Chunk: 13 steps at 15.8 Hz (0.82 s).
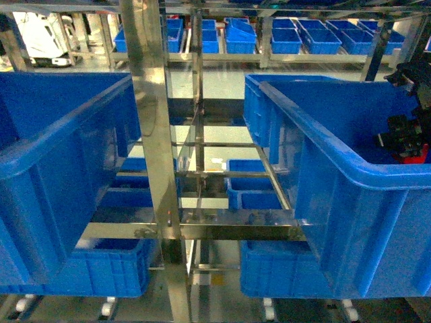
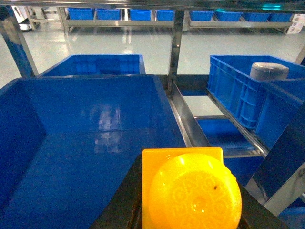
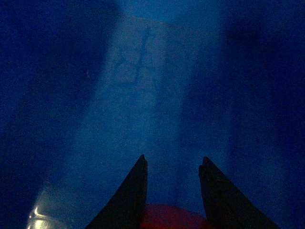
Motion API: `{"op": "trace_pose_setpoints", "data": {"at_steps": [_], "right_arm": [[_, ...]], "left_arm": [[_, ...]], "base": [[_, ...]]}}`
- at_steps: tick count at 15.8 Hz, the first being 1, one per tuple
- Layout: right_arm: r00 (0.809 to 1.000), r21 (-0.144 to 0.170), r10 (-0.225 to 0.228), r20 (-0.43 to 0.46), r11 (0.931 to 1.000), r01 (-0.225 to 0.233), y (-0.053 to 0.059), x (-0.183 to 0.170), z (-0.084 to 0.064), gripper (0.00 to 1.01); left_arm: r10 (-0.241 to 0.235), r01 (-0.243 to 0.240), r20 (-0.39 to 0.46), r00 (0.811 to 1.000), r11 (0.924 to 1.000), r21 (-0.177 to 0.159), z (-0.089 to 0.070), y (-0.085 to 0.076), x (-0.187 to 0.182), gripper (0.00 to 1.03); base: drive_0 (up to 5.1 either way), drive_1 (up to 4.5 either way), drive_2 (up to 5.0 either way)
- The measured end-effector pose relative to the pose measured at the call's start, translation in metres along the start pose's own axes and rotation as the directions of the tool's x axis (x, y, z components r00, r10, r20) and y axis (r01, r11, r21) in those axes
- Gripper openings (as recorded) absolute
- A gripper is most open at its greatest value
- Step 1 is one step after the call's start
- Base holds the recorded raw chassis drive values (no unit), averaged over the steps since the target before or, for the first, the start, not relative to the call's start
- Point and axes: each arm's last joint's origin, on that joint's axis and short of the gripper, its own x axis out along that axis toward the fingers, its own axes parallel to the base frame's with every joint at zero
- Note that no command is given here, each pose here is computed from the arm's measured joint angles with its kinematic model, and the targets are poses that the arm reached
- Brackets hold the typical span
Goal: Sort and place red and yellow blocks in left bins
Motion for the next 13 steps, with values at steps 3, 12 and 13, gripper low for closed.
{"op": "trace_pose_setpoints", "data": {"at_steps": [3, 12, 13], "right_arm": [[1.0, 0.02, 0.0, 0.022, 0.9998, 0.0, -0.001, 0.002, -0.01, 0.27], [0.999, -0.001, -0.009, 0.034, 1.0, 0.009, -0.001, 0.004, -0.019, 0.27], [0.999, -0.001, -0.01, 0.036, 1.0, 0.01, -0.001, 0.004, -0.019, 0.27]], "left_arm": [[0.0, 0.0, 0.0, 1.0, 1.0, 0.0, 0.0, 0.0, 0.0, 0.27], [0.0, 0.0, 0.0, 1.0, 1.0, 0.0, 0.0, 0.0, 0.0, 0.27], [0.0, 0.0, 0.0, 1.0, 1.0, 0.0, 0.0, 0.0, 0.0, 0.27]], "base": [[0.0, 0.0, 0.0], [0.0, 0.0, 0.0], [0.0, 0.0, 0.0]]}}
